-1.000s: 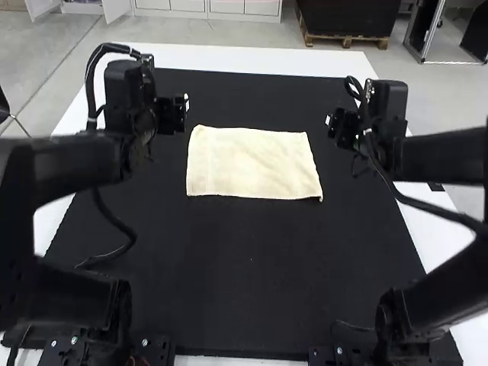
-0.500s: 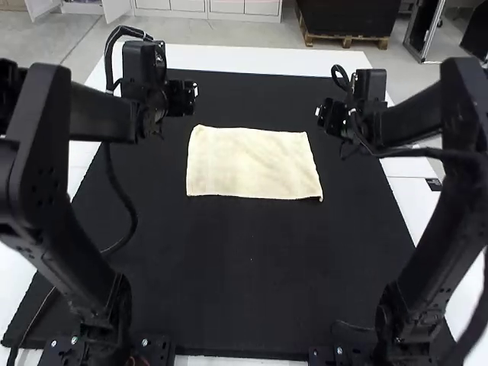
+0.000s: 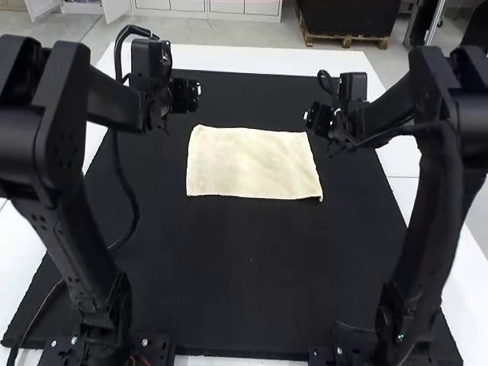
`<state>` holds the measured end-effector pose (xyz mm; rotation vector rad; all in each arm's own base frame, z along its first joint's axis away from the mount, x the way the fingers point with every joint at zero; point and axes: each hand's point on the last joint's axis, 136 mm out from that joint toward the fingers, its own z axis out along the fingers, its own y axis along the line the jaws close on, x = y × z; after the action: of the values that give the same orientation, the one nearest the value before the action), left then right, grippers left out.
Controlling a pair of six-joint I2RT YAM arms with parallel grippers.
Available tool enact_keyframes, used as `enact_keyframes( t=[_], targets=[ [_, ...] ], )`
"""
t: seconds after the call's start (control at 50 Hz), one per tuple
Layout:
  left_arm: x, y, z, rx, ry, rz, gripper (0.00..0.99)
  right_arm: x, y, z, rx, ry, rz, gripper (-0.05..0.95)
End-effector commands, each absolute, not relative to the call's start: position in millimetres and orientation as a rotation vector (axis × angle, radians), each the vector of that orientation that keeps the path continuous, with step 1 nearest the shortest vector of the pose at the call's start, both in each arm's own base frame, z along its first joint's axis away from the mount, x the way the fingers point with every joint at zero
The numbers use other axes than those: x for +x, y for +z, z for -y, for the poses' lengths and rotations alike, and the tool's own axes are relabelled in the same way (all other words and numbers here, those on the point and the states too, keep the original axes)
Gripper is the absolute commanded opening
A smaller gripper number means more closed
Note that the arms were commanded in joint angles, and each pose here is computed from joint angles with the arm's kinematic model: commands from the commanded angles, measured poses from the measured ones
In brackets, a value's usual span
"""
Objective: Fold the towel.
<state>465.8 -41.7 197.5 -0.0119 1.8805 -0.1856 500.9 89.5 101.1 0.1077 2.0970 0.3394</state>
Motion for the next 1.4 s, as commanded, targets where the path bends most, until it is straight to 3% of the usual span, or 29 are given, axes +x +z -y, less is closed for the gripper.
enact_keyframes(
  t=[0.0, 1.38],
  targets=[
    [475, 212, 47, -0.003, -0.213, -1.845, 0.97, 516, 110, -97, 0.106, 0.354, -2.066, 0.89],
    [517, 191, 55, -0.016, -0.246, -1.879, 0.97, 596, 36, -98, 0.144, 0.339, -2.126, 0.89]
  ],
)
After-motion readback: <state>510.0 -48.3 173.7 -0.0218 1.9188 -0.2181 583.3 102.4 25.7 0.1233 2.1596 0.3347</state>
